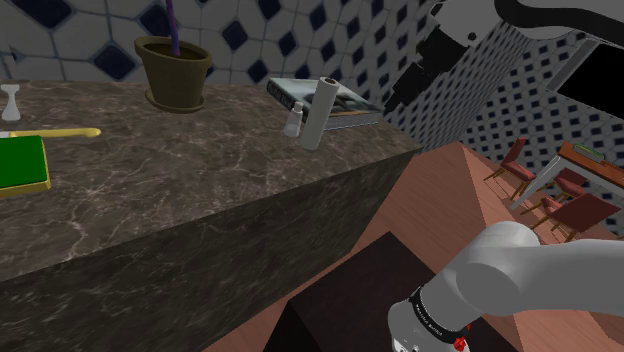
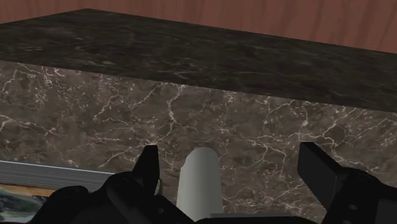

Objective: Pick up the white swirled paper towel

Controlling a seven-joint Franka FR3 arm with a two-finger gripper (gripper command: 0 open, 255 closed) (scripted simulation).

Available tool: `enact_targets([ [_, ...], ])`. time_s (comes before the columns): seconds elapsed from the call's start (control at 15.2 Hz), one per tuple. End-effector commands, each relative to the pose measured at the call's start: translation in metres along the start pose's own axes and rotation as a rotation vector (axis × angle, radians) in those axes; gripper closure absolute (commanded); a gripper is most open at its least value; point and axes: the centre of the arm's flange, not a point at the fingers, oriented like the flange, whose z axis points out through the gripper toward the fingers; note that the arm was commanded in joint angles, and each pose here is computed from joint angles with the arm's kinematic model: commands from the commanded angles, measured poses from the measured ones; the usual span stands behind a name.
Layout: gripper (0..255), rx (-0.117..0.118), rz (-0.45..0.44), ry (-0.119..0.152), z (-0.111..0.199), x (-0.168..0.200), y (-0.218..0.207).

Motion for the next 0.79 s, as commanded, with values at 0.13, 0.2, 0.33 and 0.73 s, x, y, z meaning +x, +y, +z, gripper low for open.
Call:
enact_targets([
  [0.13,0,0.001,0.013,-0.002,0.006,0.026,0.001],
  [0.2,0,0.001,0.019,-0.003,0.01,0.039,0.002],
  [0.33,0,0.001,0.031,-0.004,0.016,0.064,0.004],
  [0.73,0,0.003,0.069,-0.009,0.036,0.142,0.012],
])
